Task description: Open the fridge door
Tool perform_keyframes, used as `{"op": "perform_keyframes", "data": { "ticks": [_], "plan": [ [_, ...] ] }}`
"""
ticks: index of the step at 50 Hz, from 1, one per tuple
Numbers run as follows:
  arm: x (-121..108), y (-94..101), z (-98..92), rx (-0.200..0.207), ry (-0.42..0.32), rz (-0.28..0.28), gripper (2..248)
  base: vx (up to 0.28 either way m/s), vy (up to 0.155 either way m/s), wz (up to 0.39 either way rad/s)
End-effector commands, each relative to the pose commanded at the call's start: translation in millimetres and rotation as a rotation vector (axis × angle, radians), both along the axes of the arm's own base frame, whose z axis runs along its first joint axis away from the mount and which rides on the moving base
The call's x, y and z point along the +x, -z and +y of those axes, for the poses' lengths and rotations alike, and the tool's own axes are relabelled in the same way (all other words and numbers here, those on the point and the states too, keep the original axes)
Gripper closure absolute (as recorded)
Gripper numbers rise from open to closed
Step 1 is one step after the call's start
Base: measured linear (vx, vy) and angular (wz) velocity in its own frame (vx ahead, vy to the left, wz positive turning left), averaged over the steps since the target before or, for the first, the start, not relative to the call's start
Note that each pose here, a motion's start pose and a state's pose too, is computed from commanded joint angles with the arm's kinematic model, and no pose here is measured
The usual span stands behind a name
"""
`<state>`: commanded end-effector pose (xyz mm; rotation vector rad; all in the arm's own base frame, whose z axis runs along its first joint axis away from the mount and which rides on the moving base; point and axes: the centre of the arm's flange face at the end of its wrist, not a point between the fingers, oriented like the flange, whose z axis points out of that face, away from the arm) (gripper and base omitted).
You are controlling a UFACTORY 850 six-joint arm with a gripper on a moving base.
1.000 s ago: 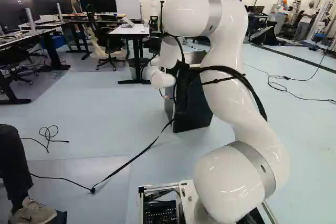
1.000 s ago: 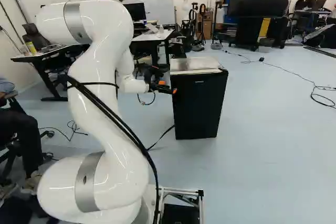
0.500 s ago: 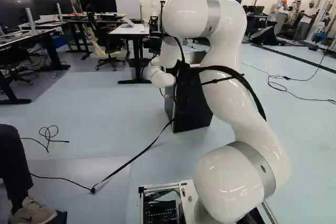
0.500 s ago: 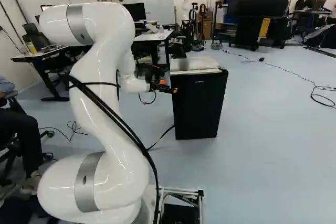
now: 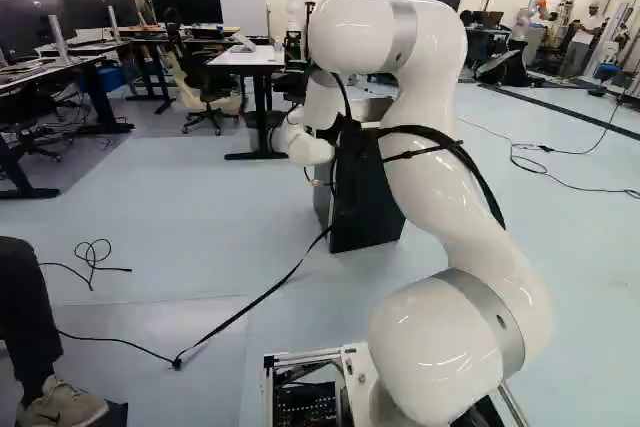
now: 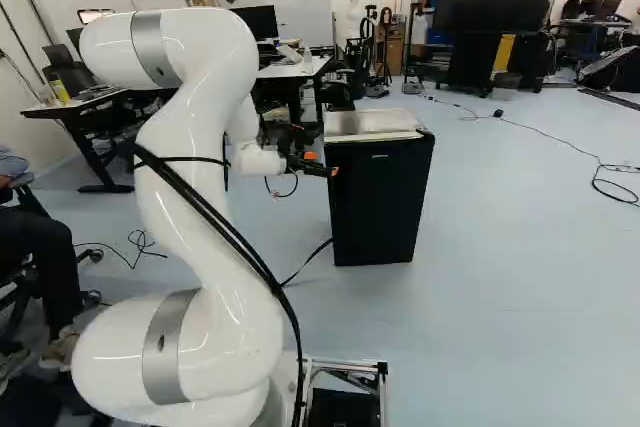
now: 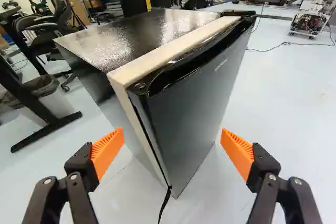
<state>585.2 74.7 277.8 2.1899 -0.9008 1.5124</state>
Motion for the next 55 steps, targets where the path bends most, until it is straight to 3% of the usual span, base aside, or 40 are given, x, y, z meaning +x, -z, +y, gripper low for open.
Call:
{"op": "perform_keyframes", "data": {
  "ticks": [55],
  "plan": [
    [15.3,1.9,-0.6,0.005,0.009,-0.016,3,0.000,0.000,0.000]
  ]
}}
